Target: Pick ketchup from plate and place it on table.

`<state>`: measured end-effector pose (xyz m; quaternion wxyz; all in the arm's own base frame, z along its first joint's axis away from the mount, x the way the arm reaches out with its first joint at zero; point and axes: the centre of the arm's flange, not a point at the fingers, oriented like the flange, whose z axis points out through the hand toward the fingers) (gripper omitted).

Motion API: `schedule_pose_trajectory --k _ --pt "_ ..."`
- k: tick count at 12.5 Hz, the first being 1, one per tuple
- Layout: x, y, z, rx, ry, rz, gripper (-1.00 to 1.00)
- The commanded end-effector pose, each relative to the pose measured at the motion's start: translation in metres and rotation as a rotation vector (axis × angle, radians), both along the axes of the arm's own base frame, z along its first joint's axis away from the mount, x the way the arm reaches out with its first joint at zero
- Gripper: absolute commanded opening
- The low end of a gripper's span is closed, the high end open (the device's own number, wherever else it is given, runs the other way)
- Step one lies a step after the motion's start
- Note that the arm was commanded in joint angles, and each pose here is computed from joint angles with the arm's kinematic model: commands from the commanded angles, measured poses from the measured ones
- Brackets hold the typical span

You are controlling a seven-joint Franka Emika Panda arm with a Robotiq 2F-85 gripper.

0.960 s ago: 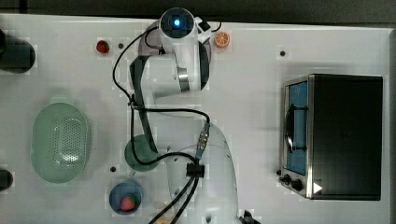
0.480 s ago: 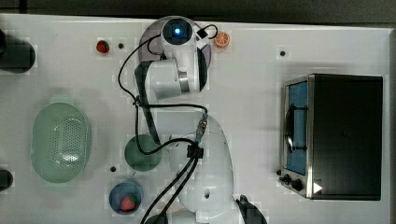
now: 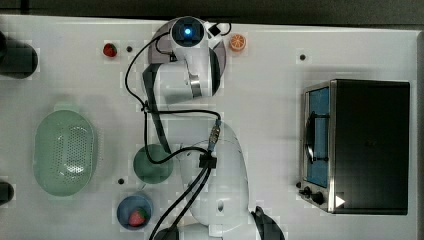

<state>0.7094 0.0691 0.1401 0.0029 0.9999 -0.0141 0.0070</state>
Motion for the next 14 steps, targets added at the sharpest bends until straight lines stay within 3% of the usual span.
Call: schedule_pose_trajectory --k 1,4,6,8,11,14 --pt "0.011 -0.002 0.023 0.006 -0.048 0.022 0.18" --pt "0.012 -0.001 0.025 0.009 -0.052 0.021 0.18" --pt "0.02 -0.002 0.048 0.013 -0.088 0.013 0.18" --pt "0.029 -0.009 0.092 0.029 -0.125 -0.016 0.18" --pt "0.021 -0.021 0.166 0.074 -0.087 -0.084 0.18" --pt "0.01 -0.042 0.245 0.06 -0.128 -0.108 0.18"
